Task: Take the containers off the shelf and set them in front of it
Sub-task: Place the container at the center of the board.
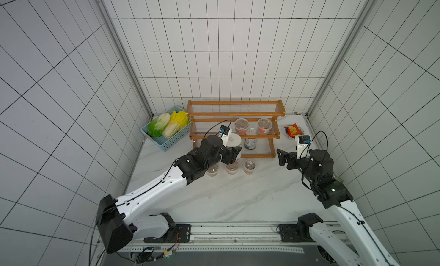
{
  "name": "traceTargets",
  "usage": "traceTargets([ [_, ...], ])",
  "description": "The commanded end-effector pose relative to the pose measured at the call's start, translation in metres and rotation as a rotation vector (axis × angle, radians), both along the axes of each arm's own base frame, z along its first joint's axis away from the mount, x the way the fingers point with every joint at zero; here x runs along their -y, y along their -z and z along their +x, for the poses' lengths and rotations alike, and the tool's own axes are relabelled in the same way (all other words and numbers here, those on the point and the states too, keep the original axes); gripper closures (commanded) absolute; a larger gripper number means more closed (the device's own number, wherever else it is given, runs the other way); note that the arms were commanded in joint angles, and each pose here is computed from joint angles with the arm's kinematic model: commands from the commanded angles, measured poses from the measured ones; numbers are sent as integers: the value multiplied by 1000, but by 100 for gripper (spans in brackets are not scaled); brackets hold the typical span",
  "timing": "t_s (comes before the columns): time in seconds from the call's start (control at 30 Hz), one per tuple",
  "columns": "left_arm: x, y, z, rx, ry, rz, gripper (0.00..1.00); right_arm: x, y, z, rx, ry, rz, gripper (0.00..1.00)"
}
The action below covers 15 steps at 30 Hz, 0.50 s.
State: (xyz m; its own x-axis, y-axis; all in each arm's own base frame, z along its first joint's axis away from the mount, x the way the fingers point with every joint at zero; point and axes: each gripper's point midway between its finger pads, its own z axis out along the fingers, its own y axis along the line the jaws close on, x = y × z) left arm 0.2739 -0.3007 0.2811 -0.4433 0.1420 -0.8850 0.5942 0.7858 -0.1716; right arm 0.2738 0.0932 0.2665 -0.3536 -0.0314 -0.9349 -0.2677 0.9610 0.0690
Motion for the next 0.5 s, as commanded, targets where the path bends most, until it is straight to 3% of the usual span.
traceTargets([
  [0.0, 29, 1, -14, 9, 16, -49, 33, 29, -12, -6, 5, 136, -49, 1],
  [0.23, 116, 22, -30, 31, 134, -56, 34, 65, -37, -22, 69, 290, -81, 1],
  [0.47, 179, 62, -21, 80, 215, -20, 33, 80, -50, -33, 106, 349, -100, 1],
])
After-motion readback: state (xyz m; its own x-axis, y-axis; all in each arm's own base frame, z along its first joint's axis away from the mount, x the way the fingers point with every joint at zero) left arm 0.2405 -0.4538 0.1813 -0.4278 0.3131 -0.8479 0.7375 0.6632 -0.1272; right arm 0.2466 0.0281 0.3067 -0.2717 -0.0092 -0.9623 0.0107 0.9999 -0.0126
